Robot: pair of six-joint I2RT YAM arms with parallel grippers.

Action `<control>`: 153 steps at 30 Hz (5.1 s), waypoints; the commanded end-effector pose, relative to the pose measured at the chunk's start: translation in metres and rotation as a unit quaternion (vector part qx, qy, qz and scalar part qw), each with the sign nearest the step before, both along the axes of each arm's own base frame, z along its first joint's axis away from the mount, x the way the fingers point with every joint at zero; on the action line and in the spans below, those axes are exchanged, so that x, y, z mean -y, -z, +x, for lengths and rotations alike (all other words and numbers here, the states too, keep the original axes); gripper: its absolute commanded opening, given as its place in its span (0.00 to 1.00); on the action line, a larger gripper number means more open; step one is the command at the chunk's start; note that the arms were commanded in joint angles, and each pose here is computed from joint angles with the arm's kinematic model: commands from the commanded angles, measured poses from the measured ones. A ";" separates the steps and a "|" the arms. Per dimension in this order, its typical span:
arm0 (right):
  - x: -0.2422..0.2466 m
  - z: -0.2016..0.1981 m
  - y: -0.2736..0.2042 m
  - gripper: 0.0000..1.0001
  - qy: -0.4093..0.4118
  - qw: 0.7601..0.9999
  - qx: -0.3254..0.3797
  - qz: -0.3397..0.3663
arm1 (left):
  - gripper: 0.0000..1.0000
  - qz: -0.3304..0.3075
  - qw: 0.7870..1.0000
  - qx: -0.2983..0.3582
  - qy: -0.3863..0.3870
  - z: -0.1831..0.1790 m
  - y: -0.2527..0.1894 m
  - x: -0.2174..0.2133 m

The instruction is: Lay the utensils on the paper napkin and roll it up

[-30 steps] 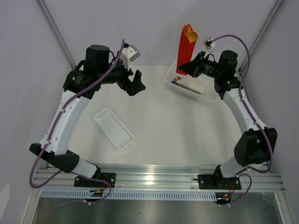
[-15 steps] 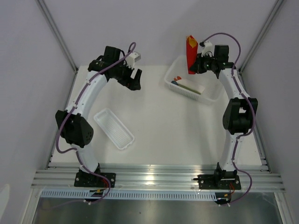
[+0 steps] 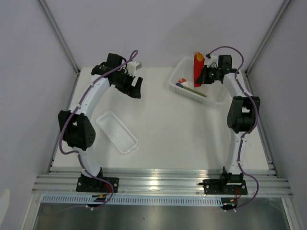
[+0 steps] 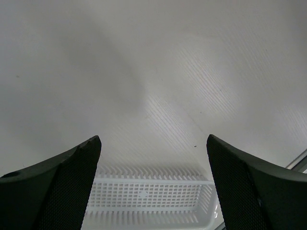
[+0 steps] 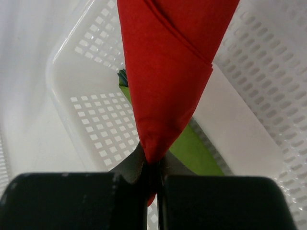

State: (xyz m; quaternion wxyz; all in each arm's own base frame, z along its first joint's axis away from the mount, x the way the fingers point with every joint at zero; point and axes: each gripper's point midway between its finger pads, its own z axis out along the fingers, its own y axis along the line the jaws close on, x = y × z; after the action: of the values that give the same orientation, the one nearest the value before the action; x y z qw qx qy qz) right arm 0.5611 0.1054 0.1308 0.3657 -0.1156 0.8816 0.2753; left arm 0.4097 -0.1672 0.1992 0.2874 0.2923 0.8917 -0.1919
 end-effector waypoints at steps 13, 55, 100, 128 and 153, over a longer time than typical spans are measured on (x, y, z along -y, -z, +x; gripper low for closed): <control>0.033 -0.002 -0.003 0.00 0.011 0.998 -0.010 -0.065 | 0.93 0.007 1.000 0.002 -0.021 0.026 0.010 -0.022; 0.024 -0.040 0.026 0.00 -0.067 0.984 -0.092 -0.139 | 0.92 0.011 0.999 -0.025 -0.027 0.008 0.027 -0.026; 0.023 -0.068 0.083 0.32 -0.020 0.962 -0.268 0.044 | 0.90 -0.004 0.998 -0.048 -0.028 0.000 0.034 -0.021; 0.059 -0.040 0.073 0.59 0.099 0.969 -0.213 -0.081 | 0.90 -0.022 0.999 -0.036 -0.022 0.004 0.018 -0.015; 0.076 -0.027 0.064 0.90 0.158 0.949 -0.153 -0.224 | 0.90 -0.024 0.999 -0.027 -0.015 0.006 0.010 -0.013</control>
State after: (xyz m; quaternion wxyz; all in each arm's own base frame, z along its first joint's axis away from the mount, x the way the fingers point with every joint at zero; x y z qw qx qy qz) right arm 0.5242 0.0425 0.0314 0.1836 -0.0110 0.9814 0.0543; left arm 0.4112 -0.1510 0.1568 0.2345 0.2593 0.9129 -0.2106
